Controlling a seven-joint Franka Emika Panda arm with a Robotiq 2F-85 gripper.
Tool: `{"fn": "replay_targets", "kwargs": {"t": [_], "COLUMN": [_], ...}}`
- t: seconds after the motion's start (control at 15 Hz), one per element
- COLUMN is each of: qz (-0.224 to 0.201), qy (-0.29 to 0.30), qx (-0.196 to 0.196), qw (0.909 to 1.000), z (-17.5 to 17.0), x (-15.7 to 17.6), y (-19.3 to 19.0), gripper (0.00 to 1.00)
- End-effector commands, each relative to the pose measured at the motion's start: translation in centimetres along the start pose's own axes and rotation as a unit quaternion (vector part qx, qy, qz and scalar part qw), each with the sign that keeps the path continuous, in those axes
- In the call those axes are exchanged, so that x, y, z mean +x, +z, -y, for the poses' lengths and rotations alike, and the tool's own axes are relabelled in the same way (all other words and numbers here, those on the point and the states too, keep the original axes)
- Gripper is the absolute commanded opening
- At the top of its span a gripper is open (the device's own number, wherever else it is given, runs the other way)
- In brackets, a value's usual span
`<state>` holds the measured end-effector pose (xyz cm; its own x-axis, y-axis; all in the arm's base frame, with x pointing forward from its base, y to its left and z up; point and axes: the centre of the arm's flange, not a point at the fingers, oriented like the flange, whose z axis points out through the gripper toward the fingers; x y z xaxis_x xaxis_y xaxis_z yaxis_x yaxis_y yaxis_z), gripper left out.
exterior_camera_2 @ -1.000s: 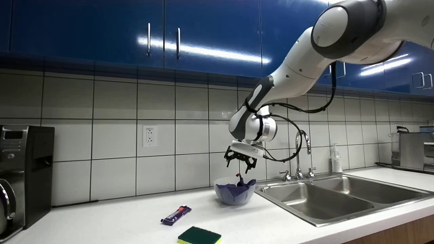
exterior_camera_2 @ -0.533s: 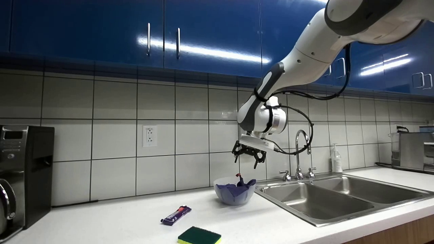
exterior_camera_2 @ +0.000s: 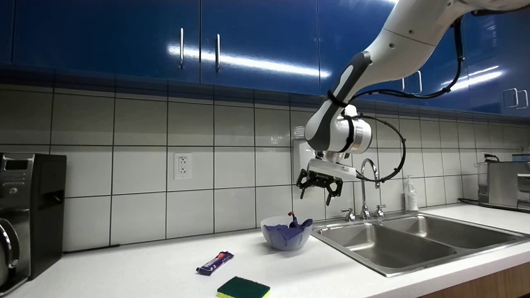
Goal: Put the blue towel inside the plastic bowl
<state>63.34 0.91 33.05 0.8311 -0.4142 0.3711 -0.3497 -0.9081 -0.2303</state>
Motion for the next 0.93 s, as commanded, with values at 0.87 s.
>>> {"fn": "replay_targets", "kwargs": {"t": [0.87], "qz": [0.068], "qy": [-0.036], "qx": [-0.019], "qw": [0.9968], "z": [-5.5], "x": [-14.2], "y": [-12.4], "gripper": [1.00]}}
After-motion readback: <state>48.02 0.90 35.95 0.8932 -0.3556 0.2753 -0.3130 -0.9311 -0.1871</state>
